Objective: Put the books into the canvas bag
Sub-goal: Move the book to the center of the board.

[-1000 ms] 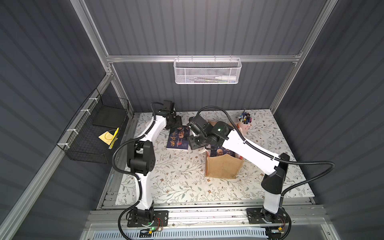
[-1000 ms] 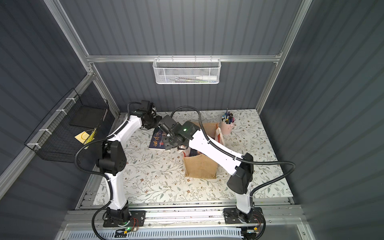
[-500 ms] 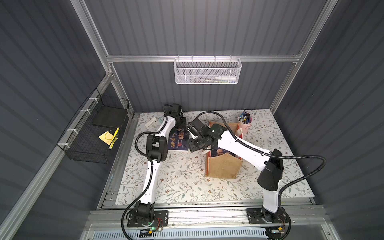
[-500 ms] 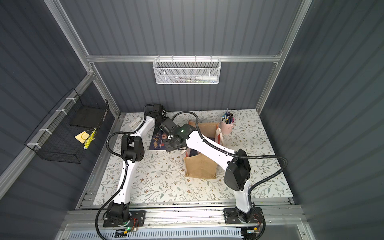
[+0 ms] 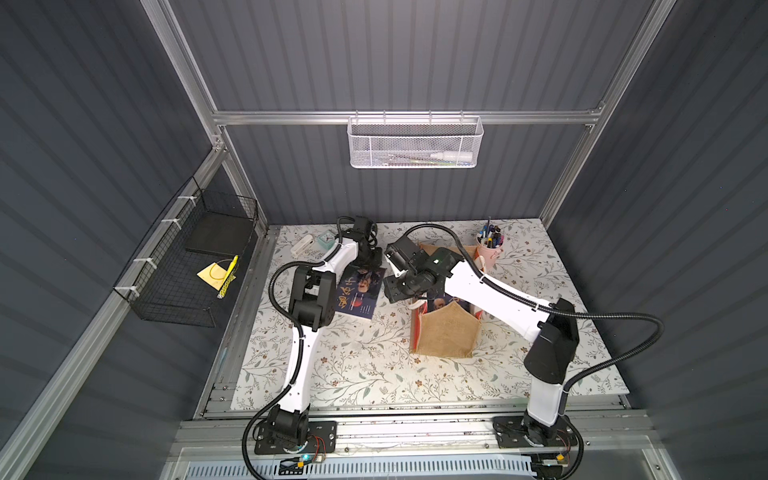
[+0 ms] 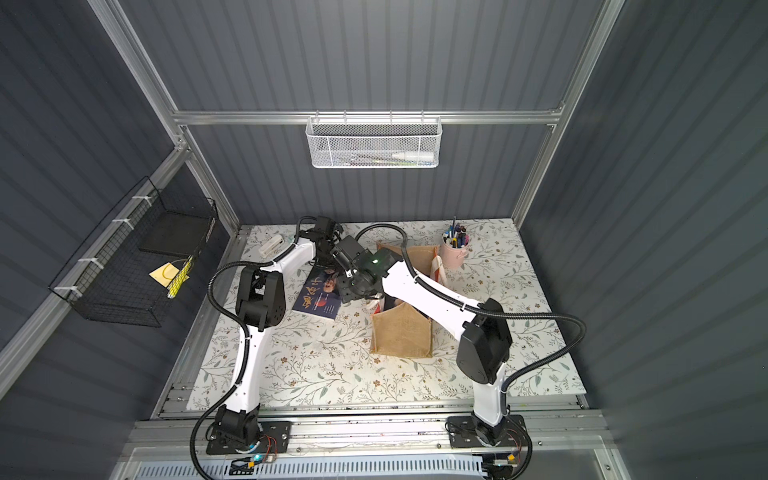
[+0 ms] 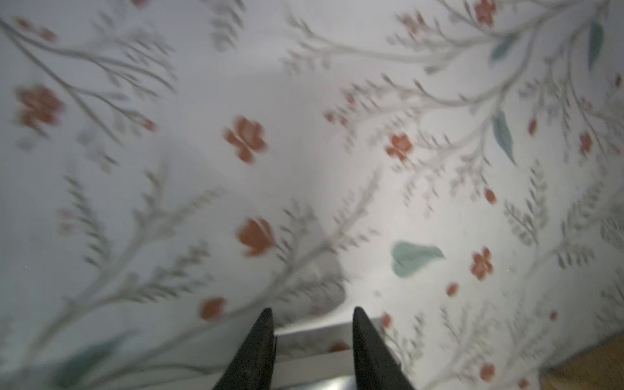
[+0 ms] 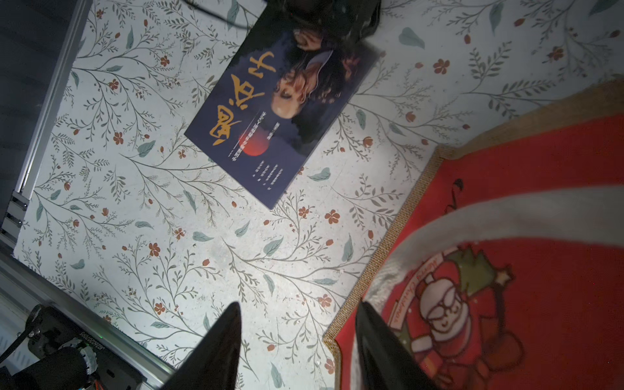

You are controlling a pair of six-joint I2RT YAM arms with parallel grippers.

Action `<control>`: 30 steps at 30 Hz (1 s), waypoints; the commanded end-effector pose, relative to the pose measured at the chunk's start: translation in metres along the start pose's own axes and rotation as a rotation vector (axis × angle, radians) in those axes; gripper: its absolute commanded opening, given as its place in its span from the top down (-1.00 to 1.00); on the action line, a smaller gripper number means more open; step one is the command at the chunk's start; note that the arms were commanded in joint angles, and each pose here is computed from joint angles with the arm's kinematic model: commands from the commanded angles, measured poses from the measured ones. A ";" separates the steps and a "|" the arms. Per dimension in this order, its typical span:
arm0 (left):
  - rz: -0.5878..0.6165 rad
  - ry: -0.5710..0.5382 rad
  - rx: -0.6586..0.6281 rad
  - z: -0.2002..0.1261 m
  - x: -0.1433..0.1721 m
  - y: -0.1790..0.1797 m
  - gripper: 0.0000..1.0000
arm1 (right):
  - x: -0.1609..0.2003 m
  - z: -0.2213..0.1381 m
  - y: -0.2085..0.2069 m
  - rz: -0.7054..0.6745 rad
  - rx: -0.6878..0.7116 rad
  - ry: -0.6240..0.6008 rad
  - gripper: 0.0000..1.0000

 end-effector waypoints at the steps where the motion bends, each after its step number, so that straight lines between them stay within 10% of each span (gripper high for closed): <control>1: 0.069 0.101 0.073 -0.017 0.039 -0.045 0.24 | 0.007 -0.017 -0.022 0.039 0.052 0.015 -0.14; 14: -0.083 0.088 -0.106 -0.121 0.175 -0.040 0.06 | -0.007 -0.035 -0.016 -0.009 0.038 -0.019 -0.15; 23: -0.415 -0.074 -0.286 -0.192 0.212 -0.020 -0.86 | -0.012 0.030 0.062 -0.210 -0.054 0.020 -0.24; 30: -0.653 -0.110 -0.229 -0.186 0.238 -0.007 -0.86 | -0.015 0.094 0.102 -0.249 -0.142 0.004 -0.33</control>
Point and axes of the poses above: each gripper's point midway between its finger pads, its own z axis out along the fingers, its own y axis along the line the jaws close on, x = y × z, the point moved 2 cm from there along -z, back along the fingers, and after that the axes turned 9 degrees about z, right-handed, at the moved point
